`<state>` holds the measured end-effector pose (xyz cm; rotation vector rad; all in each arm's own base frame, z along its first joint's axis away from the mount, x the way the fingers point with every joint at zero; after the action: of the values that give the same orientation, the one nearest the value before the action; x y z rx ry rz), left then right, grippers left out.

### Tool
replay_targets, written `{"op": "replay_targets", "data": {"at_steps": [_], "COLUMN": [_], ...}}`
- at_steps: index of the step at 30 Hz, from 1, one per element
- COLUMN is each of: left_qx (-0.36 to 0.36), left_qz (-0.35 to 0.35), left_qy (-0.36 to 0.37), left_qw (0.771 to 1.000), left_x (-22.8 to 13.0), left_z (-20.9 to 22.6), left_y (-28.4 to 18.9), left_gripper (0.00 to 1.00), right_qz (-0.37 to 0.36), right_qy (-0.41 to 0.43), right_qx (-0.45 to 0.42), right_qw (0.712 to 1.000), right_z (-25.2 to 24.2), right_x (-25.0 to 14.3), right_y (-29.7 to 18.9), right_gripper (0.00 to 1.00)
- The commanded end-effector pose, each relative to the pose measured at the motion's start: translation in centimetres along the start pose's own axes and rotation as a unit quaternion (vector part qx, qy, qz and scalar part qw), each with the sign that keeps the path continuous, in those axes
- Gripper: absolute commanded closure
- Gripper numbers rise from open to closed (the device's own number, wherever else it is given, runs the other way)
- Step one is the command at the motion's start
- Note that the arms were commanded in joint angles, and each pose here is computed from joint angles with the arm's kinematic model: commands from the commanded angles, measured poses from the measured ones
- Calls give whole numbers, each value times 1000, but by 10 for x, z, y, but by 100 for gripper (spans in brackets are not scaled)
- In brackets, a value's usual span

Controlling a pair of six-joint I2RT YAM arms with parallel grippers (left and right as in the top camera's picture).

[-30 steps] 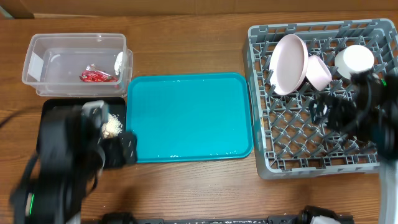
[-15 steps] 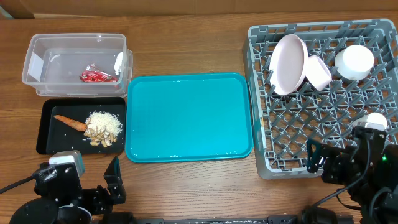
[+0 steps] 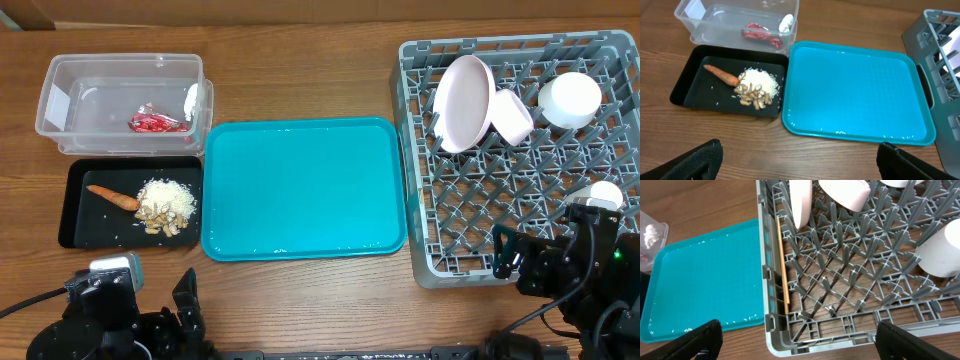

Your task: Sort waste into correct bins and load items into the dishwasher

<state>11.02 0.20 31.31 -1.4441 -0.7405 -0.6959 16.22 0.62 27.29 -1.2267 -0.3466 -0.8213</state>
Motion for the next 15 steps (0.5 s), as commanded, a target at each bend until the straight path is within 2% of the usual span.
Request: {"op": "replay_targets", "data": {"at_steps": [1,9,11,15], "left_qx": [7,7,7,7], "left_qz": [9,12,12,12], "left_qy": [-2,-2,-2,-2], "left_qw": [1000,1000,1000,1000], "left_x": [-4,-5,-5,-5], "left_z": [2,2,2,2], "left_y": [2,2,2,2], "left_gripper": [0,0,0,0], "right_qz": [-2,-10,-28,-64], "right_qy": [-2,-6,-12,-38], "right_qx": [-3,-7,-50,-45], "right_qw": [1000,1000,998,996], "right_z": [-1,-2,-15,-10], "right_x": [0,-1,4,8], "right_y": [0,-3,-7,-16], "right_gripper": [0,0,0,0]}}
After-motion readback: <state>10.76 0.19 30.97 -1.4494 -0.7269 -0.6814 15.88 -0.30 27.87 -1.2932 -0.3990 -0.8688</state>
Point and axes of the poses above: each gripper's point midway between its finger pads, its own y axis out along the fingers, its own z axis along the line the jaws close on, x = y × z, the point moved 1 cm from there along -y, back along the fingers, and after that the axes turned 8 degrees about y, right-handed, at the moved point
